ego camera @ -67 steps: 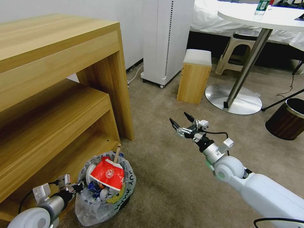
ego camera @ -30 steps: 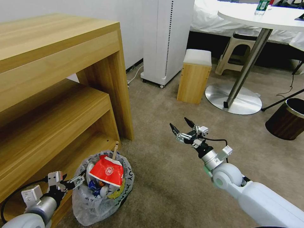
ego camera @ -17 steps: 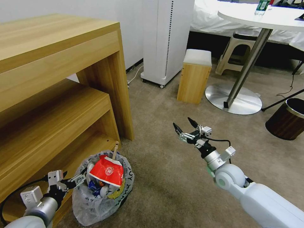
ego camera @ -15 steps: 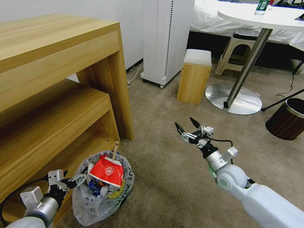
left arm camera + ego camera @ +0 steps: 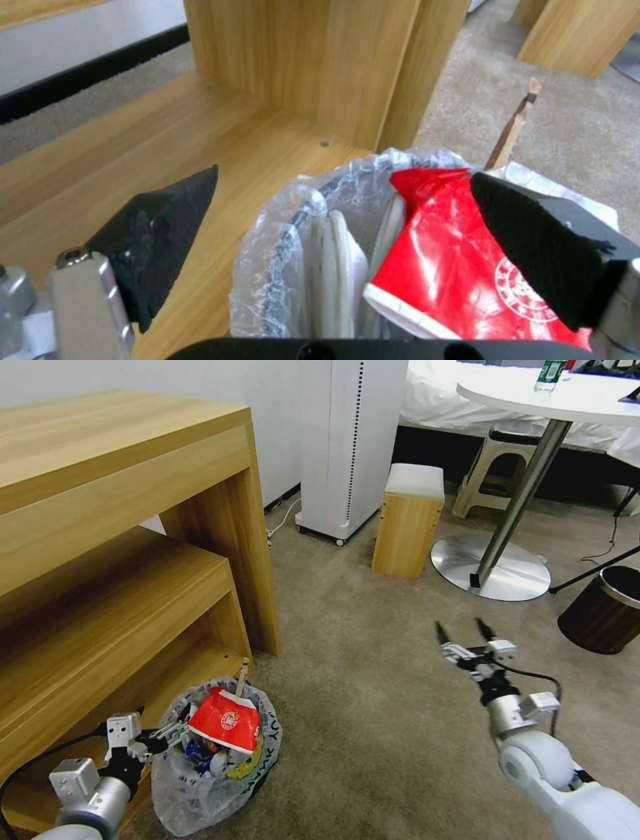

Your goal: Pick up the trash bin and place the garbage on the floor into it.

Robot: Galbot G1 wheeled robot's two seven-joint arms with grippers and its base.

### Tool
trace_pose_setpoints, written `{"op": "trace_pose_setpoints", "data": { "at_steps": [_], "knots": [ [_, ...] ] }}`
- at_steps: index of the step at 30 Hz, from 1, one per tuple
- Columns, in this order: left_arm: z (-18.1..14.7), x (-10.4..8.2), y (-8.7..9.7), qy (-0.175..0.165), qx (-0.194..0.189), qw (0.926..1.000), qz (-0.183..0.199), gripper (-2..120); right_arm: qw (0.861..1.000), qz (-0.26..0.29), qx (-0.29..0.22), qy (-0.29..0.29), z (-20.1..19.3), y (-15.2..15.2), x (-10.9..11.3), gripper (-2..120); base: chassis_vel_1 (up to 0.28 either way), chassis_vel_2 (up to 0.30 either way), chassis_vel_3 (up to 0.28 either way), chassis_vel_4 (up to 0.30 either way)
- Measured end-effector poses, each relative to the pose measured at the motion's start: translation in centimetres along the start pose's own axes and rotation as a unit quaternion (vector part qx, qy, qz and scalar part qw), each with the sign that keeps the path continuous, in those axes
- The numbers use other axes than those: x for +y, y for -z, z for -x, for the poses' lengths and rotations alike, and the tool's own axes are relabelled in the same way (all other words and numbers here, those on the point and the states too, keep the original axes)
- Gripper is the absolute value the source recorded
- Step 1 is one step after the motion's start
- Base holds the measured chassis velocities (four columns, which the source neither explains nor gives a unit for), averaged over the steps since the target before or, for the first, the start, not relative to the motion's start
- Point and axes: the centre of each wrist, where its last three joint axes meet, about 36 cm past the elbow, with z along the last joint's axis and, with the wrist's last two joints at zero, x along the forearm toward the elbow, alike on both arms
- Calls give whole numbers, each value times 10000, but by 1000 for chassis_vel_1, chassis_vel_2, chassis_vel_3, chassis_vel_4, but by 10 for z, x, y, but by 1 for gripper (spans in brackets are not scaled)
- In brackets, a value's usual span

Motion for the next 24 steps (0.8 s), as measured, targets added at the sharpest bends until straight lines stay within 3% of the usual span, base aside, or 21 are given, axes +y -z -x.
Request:
{"op": "trace_pose_setpoints", "data": {
  "at_steps": [7,12,19,24],
  "knots": [
    [-1,-3,3,26,-71,10000,59,100,9972,-413,-37,-622,-8,-1,-16,100,0,0,0,0],
    [-1,-4,4,61,-171,9997,133,100,9900,-662,396,-1179,-19,-1,-28,100,0,0,0,0],
    [0,-3,0,108,-210,9995,222,100,9867,-712,794,-1231,-31,-26,-51,100,0,0,0,0],
    [2,-1,-6,138,-180,9992,338,100,9873,-253,1182,-1032,-33,-39,-49,100,0,0,0,0]
  ]
}}
